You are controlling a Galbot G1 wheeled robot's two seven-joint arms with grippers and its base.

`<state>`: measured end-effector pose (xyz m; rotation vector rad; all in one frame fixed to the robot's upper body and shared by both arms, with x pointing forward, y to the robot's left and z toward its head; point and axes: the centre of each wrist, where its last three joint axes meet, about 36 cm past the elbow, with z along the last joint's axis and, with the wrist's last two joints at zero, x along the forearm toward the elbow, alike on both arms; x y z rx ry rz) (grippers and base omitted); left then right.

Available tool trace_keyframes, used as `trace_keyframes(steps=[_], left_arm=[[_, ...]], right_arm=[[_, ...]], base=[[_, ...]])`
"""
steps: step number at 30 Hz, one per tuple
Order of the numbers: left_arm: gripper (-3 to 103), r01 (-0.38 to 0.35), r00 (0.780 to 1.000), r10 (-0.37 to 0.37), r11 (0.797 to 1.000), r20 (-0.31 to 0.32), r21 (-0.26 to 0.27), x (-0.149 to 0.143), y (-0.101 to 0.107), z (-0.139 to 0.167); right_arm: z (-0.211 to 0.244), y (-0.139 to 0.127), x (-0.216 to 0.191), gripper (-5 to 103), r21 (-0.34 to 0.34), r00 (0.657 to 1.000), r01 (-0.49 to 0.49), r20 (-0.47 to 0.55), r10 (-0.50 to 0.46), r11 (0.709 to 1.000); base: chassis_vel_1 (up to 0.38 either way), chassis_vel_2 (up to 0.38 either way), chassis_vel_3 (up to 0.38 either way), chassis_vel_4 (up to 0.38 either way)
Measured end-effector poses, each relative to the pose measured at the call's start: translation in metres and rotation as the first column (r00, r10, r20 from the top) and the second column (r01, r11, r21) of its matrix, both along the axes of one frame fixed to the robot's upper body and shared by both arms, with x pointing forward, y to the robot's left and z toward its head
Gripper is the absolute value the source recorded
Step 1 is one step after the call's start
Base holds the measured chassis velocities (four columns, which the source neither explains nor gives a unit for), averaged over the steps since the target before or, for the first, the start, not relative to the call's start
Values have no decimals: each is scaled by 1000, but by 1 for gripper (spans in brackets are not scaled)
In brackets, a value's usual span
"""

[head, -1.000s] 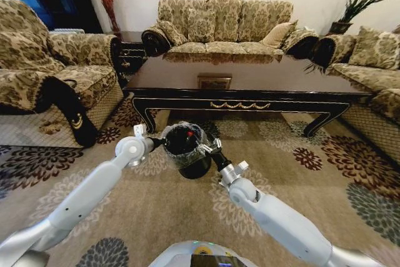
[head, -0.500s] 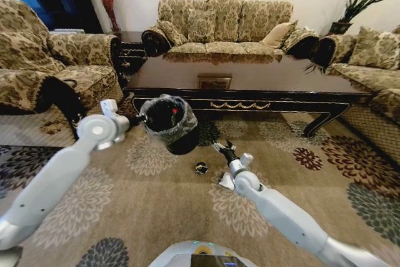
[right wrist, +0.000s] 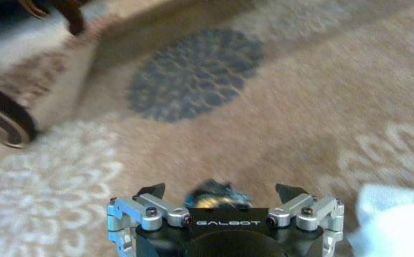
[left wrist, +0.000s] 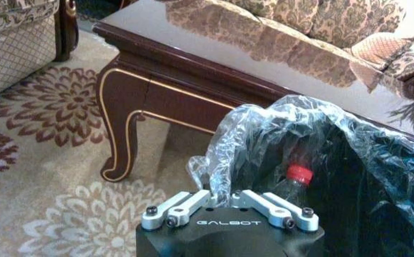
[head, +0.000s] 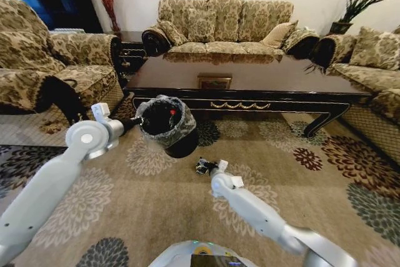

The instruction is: Move to the front of the table and pick up the trash from the floor, then place it into the trash bin.

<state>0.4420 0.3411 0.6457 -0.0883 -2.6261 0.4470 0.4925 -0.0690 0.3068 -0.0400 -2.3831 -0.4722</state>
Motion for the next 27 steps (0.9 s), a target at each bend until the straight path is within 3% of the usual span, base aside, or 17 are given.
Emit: trace_keyframes(steps=[11,21,27], left_arm=[[4,5,1000,-5,1000,14,4,5,0,7],[4,10,1000,-10,1000,9,7,8,-2,5],[4,8,1000,-8,1000,5,10,8,-2,4]], right_arm=[[-38,-9,6,100,-42,980,108,-162,-113,993],[-45,-12,13,100,-10,975,139,-174,-138,990],[-28,-5,17,100,48,977,150,-162,-140,988]], base=[[0,0,0,0],[0,0,0,0],[0,0,0,0]])
